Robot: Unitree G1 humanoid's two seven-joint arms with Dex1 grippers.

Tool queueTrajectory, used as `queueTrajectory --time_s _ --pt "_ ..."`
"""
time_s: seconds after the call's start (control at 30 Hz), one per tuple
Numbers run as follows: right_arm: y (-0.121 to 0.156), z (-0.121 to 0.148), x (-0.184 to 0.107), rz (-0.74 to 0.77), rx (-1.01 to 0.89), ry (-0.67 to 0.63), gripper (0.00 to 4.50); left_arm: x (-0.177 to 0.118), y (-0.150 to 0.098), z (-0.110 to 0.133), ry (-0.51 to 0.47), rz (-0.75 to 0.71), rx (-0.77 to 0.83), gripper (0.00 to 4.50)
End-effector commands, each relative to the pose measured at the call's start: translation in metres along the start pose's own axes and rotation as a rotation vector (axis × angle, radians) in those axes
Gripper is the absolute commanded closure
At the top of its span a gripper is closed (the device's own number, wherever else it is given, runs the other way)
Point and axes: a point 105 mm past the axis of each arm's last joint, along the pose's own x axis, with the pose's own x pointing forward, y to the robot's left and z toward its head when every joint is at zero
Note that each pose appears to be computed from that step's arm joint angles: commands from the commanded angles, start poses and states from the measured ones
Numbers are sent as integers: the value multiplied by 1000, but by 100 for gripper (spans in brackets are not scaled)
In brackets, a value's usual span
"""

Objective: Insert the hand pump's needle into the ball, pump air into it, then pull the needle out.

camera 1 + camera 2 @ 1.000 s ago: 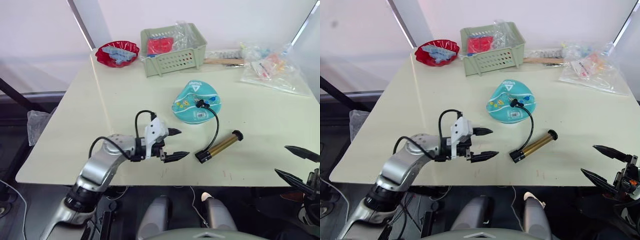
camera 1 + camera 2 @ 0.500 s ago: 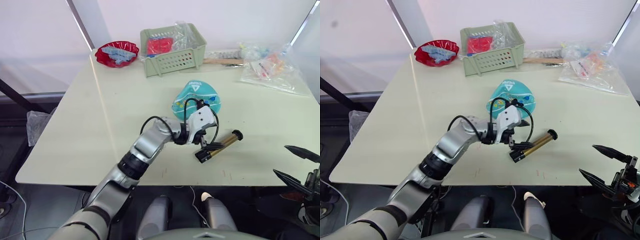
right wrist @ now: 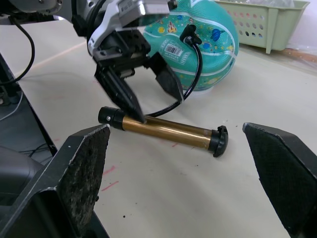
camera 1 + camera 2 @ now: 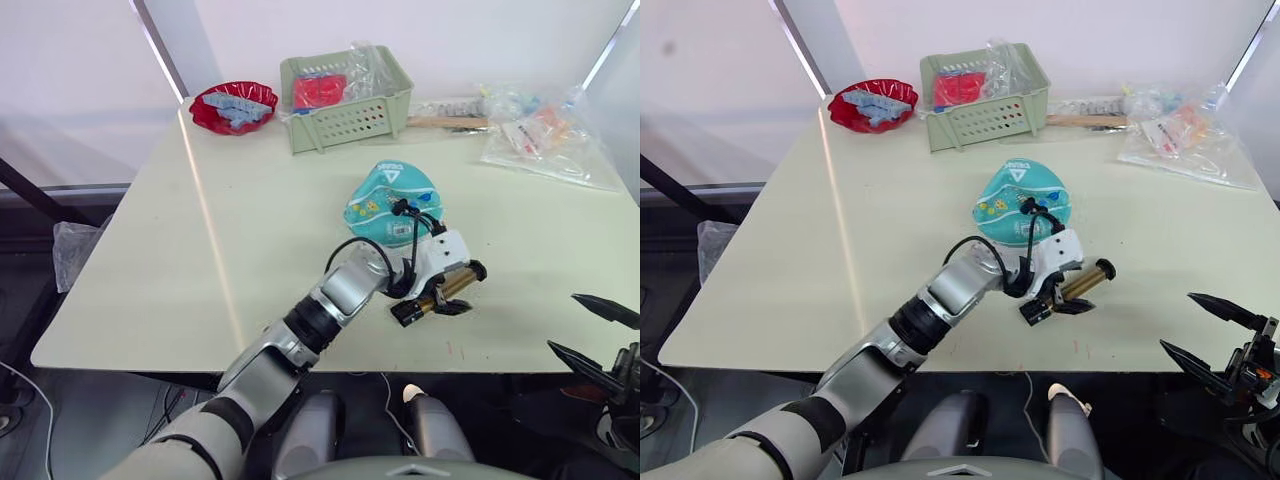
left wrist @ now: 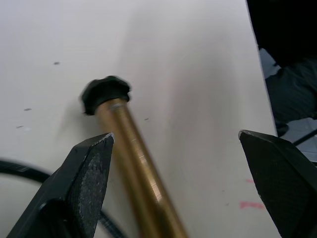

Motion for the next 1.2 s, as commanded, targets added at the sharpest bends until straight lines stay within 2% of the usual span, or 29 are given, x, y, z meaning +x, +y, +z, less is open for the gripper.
queueTrajectory --time_s 0.03,0.3,0.53,0.9,0.97,1.0,1.03,1.07,1.1,1.17,1.2 --pt "-2 8 -3 -16 -55 -10 0 7 -6 7 6 5 -12 20" --pt "-1 8 -5 -24 -57 -5 0 16 -2 -10 108 83 24 20" --pt "0 9 -5 -32 -66 -6 0 19 6 -22 145 148 17 20" --pt "0 8 -4 -44 -61 -8 0 26 4 -40 208 120 4 20" --pt "0 7 -4 -45 -61 -10 0 27 5 -40 209 118 6 73" --pt "-1 7 -4 -45 -60 -11 0 27 5 -41 209 118 8 80" --pt "-1 7 -3 -46 -60 -12 0 27 5 -41 209 118 9 107" --pt "-1 7 -3 -45 -57 -15 0 26 5 -40 206 116 9 159" --pt "0 7 -2 -44 -49 -20 0 26 6 -40 200 115 10 230" --pt "2 6 1 -41 -35 -29 0 21 7 -39 180 111 23 257" --pt "3 5 2 -41 -29 -33 0 18 7 -38 168 107 40 295"
